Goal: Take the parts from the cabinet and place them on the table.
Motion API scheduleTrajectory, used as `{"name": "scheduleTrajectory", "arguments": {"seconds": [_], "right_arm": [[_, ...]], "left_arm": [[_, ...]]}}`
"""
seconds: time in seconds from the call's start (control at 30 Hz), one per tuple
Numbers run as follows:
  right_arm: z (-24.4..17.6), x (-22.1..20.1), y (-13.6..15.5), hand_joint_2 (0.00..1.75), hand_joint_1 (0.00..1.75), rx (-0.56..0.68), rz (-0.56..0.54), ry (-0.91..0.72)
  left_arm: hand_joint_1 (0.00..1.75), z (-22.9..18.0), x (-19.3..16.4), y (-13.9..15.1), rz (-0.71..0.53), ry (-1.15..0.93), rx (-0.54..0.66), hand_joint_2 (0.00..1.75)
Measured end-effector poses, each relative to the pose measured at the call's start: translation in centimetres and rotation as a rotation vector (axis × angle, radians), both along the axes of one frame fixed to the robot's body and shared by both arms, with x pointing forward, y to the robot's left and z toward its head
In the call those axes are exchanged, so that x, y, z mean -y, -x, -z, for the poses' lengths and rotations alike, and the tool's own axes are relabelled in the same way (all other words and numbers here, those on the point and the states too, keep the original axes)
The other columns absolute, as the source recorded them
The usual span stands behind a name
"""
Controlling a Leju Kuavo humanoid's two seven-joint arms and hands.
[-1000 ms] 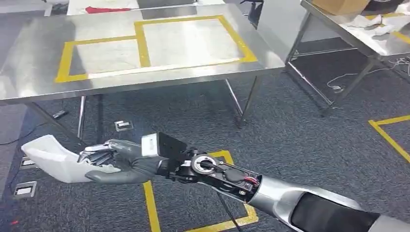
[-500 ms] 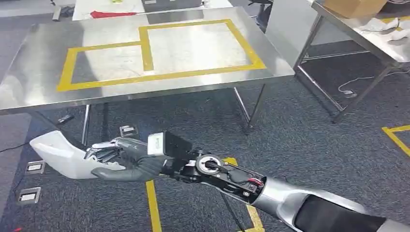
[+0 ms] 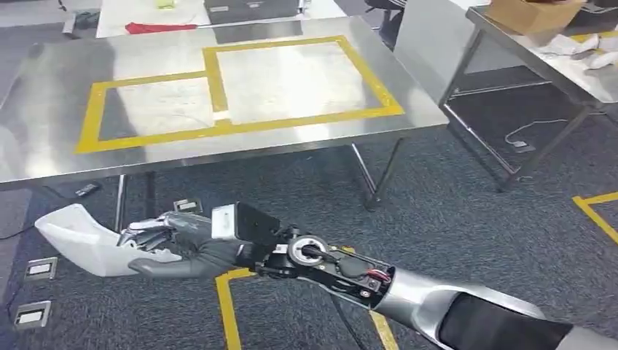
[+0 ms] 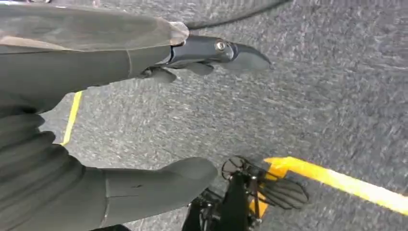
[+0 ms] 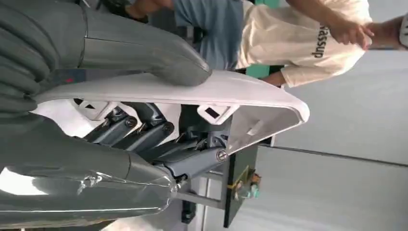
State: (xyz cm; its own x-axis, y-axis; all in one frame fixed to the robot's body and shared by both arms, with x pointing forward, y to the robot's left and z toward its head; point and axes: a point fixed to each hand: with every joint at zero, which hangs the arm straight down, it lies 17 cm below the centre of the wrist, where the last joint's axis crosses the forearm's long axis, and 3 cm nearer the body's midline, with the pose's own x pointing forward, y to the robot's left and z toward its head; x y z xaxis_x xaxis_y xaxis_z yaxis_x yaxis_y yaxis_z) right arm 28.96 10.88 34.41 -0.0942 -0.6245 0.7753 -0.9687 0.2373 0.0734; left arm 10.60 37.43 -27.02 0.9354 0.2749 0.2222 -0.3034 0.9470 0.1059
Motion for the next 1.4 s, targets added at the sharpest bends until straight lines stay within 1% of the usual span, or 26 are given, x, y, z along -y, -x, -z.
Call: {"name": "scheduleTrajectory", "arguments": {"seconds": [0.33, 0.6, 0.87, 1.13, 1.37, 1.4], "right_arm": [[0.1, 0.1, -0.4, 1.75, 1.75, -0.002, 0.022, 0.01], [-0.3, 0.0, -0.3, 1.75, 1.75, 0.008, 0.02, 0.006], [-0.1, 0.0, -0.3, 1.75, 1.75, 0.002, 0.02, 0.009], [-0.6, 0.1, -0.2, 1.75, 1.75, 0.014, 0.018, 0.0], [-0.3, 0.3, -0.3, 1.75, 1.75, 0.011, 0.022, -0.001], [-0.3, 0.3, -0.3, 1.75, 1.75, 0.012, 0.022, -0.002]], "left_arm": [[0.0, 0.0, -0.1, 0.2, 0.002, -0.001, -0.003, 1.75], [0.0, -0.1, -0.1, -0.7, 0.002, 0.0, 0.006, 1.75], [0.0, 0.0, -0.5, 0.2, 0.002, -0.006, -0.008, 1.75], [0.0, -0.1, -0.5, -0.1, 0.004, -0.005, -0.005, 1.75], [0.0, 0.0, -0.3, 0.4, 0.003, -0.004, -0.012, 1.75], [0.0, 0.0, -0.2, 0.0, 0.006, -0.004, -0.007, 1.75]]}}
